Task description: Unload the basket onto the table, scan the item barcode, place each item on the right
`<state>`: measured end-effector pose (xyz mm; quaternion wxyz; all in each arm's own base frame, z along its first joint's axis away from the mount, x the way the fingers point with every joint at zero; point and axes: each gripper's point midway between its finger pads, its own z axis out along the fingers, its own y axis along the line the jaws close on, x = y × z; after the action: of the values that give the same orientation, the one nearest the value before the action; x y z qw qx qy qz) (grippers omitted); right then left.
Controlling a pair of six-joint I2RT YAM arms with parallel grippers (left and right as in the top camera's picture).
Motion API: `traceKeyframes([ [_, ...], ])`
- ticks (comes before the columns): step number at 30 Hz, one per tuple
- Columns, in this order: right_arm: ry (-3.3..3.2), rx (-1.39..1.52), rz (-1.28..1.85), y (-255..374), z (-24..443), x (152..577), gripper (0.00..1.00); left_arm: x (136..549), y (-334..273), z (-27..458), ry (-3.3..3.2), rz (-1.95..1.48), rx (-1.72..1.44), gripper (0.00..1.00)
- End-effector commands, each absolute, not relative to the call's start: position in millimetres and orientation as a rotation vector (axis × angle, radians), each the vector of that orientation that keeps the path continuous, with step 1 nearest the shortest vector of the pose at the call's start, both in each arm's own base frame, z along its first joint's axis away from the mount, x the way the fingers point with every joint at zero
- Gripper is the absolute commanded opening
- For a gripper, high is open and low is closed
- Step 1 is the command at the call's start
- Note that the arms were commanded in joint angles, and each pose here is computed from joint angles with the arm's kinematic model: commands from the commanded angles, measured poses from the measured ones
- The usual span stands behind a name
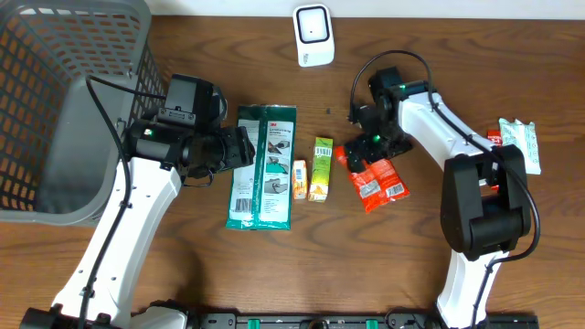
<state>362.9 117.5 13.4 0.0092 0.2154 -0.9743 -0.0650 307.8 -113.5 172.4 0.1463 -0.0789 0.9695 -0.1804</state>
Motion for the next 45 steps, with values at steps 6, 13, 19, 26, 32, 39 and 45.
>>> traceKeyframes([
  [6,-3.148,0.106,0.169,43,18,379,0.99,305,-122,167,2.811,-0.504,-0.186,0.7],
  [13,-3.118,0.042,-0.333,54,23,379,0.99,312,-147,174,2.748,-0.545,-0.078,0.7],
  [19,-3.059,-0.05,-0.743,52,50,381,0.99,318,-178,174,2.707,-0.586,0.038,0.66],
  [26,-3.039,-0.137,-0.736,16,52,370,0.99,319,-233,145,2.722,-0.622,0.212,0.15],
  [32,-3.0,-0.173,-0.735,13,40,357,0.99,312,-298,124,2.663,-0.693,0.403,0.08],
  [39,-2.967,-0.126,-0.745,17,19,338,0.86,307,-357,94,2.593,-0.764,0.535,0.08],
  [45,-2.937,-0.147,-0.882,29,23,338,0.86,307,-379,55,2.624,-0.79,0.51,0.07],
])
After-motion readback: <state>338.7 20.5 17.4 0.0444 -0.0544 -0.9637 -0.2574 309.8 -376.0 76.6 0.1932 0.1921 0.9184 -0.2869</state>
